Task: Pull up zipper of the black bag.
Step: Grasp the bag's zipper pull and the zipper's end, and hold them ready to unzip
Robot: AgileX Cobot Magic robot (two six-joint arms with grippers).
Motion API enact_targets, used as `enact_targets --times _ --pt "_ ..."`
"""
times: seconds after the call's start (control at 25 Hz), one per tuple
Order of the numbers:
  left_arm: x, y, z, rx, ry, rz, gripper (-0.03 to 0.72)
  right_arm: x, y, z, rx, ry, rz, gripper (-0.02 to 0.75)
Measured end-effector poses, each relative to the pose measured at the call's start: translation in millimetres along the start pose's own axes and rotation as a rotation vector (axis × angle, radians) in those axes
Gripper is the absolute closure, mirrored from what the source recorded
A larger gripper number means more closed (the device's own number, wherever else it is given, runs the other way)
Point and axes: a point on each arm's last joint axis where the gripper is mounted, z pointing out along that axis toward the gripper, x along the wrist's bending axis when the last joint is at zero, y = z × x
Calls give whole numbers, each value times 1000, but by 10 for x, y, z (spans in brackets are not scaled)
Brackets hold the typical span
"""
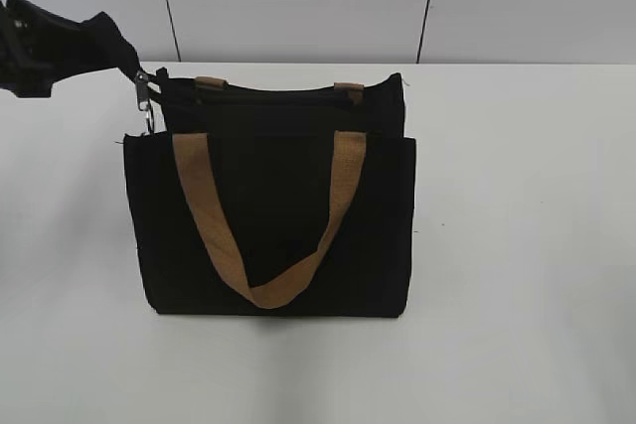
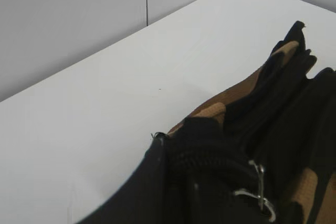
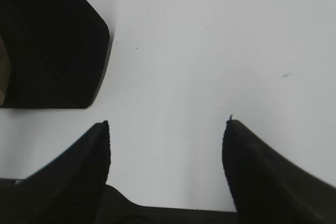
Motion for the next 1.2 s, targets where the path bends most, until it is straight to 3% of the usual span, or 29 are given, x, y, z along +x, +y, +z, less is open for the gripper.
enact_targets --times 0.36,0.64,0.76,1.0,1.2 --pt "31 166 -21 -28 -9 -70 666 -41 742 359 138 6 -112 234" --pt "35 190 -25 -25 -11 -75 666 144 1086 957 255 120 -155 234" --pt "35 190 -25 -25 -11 -76 666 422 1141 1232 262 209 -219 234" --pt "34 190 -25 -25 -13 -75 666 1306 1090 1722 163 427 -404 238" --pt "28 190 -25 -25 -19 -74 666 1964 969 2102 133 530 -505 314"
